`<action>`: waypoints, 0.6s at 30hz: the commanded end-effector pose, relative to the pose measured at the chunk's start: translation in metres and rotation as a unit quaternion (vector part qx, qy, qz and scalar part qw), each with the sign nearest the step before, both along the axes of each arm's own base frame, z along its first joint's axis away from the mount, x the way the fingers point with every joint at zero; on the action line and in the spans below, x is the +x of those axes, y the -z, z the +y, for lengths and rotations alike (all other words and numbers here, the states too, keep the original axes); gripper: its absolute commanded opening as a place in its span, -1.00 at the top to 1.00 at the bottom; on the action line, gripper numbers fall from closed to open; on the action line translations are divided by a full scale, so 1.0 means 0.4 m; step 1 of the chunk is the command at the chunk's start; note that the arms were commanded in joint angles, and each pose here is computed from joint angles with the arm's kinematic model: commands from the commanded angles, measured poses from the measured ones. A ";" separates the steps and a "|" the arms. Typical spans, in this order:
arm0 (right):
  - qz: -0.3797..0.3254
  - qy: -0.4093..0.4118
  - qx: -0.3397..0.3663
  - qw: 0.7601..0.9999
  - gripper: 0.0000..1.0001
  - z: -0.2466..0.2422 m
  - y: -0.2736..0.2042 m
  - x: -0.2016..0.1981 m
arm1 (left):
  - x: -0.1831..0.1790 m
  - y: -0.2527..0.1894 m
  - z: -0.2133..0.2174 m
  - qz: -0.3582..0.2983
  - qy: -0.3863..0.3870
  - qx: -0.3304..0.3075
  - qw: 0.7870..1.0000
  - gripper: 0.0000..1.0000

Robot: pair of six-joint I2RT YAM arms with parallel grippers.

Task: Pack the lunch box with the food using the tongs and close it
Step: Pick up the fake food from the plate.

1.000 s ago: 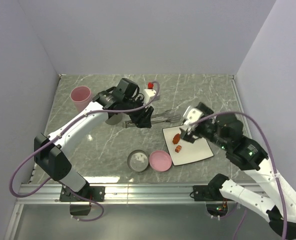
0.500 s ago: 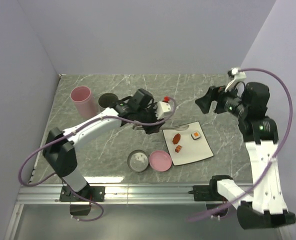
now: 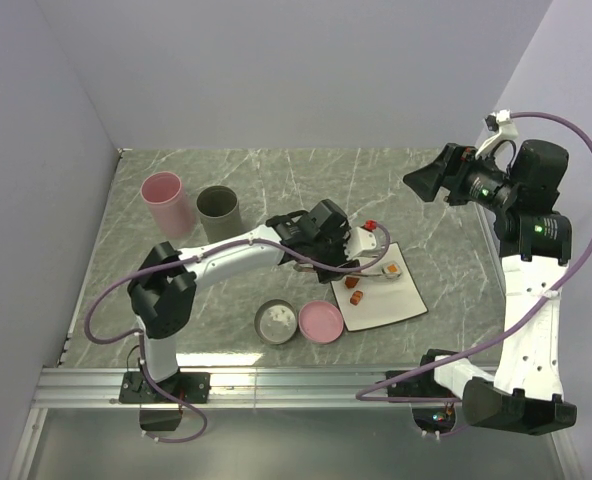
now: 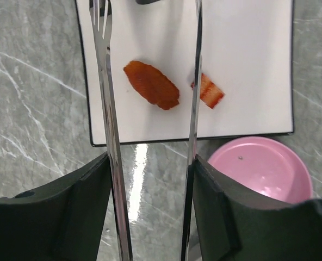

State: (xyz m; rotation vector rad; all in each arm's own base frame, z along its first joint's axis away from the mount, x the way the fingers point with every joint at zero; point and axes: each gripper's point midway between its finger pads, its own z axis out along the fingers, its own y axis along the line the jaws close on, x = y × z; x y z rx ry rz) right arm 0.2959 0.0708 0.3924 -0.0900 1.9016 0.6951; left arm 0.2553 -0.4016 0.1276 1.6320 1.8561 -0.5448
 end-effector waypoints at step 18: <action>-0.042 -0.038 0.007 0.998 -0.99 0.023 -0.086 -0.012 | 0.036 0.010 -0.113 -0.018 0.003 -0.019 1.000 -0.17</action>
